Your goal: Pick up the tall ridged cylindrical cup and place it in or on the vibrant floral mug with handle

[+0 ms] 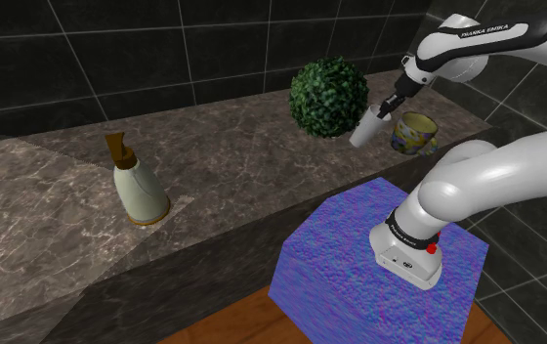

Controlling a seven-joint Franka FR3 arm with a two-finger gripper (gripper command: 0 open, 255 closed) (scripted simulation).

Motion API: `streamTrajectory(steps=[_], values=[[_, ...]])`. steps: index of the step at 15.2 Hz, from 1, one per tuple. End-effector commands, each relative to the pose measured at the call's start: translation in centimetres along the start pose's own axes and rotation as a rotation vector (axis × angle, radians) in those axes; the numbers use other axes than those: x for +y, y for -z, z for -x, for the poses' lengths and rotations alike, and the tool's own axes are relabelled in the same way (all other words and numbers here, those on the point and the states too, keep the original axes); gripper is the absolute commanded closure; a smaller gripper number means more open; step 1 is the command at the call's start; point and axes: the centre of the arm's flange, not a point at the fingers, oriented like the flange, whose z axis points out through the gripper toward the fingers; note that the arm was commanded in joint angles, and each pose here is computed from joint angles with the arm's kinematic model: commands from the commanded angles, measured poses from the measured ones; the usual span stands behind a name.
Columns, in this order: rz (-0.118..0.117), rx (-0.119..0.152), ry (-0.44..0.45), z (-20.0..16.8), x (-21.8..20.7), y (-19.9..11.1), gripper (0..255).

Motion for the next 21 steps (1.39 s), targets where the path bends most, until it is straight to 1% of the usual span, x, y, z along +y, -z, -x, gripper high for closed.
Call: streamTrajectory(steps=[1,21], values=[[0.000,0.000,0.000,-0.1,-0.2,0.9,255],[0.000,0.000,0.000,-2.1,-2.1,11.1,255]])
